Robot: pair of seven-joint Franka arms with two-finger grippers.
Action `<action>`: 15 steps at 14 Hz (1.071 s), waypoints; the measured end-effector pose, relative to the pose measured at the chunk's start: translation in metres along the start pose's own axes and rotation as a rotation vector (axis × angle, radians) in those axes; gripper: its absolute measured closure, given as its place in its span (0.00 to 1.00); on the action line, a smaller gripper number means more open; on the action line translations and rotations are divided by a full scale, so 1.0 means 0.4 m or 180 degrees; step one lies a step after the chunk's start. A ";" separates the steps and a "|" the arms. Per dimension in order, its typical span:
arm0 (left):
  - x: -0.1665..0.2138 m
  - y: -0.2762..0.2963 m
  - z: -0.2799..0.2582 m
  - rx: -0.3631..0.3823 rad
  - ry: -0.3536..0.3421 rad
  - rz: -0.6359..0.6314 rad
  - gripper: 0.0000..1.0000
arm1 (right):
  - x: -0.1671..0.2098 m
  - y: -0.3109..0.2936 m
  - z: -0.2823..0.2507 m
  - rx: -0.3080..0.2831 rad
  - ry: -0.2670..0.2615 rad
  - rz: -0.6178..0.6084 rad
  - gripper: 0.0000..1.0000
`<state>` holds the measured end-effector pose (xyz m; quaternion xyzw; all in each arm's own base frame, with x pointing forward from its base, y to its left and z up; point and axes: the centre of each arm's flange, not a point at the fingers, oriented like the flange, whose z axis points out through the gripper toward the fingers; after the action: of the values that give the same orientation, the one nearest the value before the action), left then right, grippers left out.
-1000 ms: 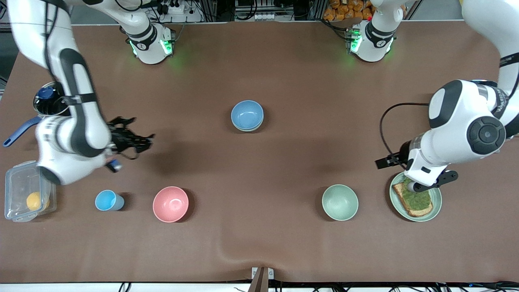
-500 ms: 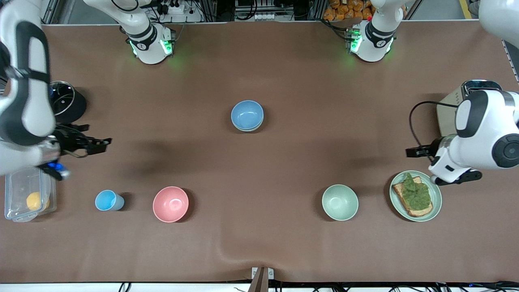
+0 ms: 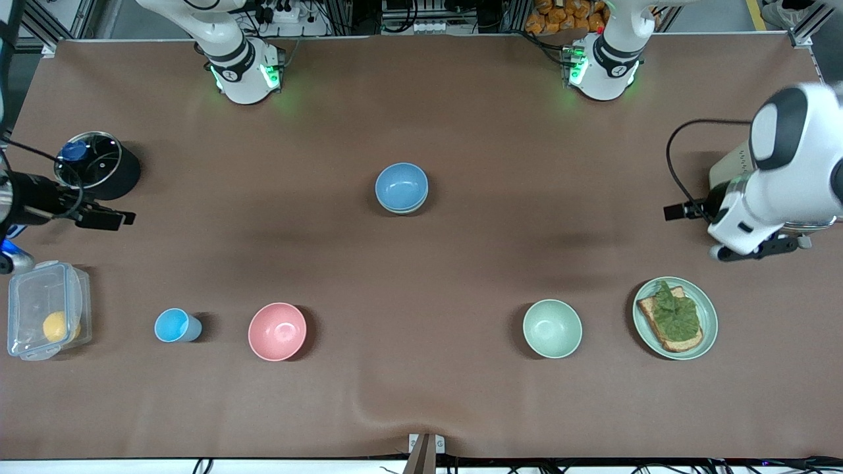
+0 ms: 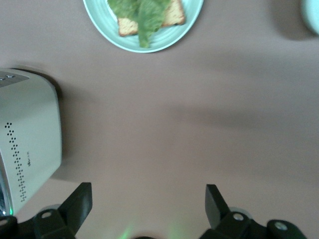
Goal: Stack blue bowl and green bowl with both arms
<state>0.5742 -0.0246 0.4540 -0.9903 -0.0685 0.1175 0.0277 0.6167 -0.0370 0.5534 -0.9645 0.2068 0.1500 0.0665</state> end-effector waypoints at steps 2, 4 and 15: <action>-0.053 0.039 -0.090 -0.0082 0.0221 -0.0029 0.00 | -0.024 -0.003 -0.076 0.0023 0.0218 -0.0255 0.00; -0.097 0.088 -0.173 -0.0120 0.0439 -0.0023 0.00 | -0.061 0.007 -0.148 0.0053 0.0400 -0.0403 0.00; -0.229 0.066 -0.436 -0.0106 0.0722 0.0639 0.00 | -0.367 0.068 -0.406 0.0113 0.0720 -0.0547 0.00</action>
<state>0.5307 -0.0704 0.6423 -0.9994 0.0326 0.0059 0.0069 0.5201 -0.0368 0.7518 -0.9881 0.1323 0.0304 0.0725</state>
